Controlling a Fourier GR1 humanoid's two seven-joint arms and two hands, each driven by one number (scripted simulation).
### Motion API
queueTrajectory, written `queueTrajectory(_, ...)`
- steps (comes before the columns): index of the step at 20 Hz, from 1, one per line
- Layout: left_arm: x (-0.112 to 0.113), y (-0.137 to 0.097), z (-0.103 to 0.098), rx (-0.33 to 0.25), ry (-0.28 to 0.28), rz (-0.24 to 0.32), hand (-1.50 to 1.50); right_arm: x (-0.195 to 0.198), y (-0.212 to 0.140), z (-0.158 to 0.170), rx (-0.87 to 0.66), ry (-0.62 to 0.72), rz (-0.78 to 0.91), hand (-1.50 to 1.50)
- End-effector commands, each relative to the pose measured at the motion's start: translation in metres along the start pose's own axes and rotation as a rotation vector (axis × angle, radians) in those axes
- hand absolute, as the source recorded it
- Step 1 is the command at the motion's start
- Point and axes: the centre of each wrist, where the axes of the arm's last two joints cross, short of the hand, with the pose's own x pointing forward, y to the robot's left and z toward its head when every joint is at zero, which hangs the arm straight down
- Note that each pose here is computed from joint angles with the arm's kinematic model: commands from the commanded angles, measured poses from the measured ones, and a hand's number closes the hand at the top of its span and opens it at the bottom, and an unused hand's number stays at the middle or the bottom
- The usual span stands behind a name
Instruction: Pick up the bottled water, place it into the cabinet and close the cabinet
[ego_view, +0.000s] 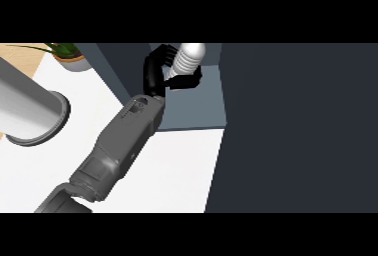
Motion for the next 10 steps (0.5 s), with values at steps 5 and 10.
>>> queueTrajectory(5,-0.039,0.011,0.011,0.022,0.018,-0.038,1.5,0.015,-0.002,0.002,0.029,-0.024,-0.006,-1.5)
queueTrajectory(10,-0.028,0.006,0.003,0.062,0.029,-0.115,1.5,0.03,-0.004,0.008,0.033,-0.038,-0.01,-1.5)
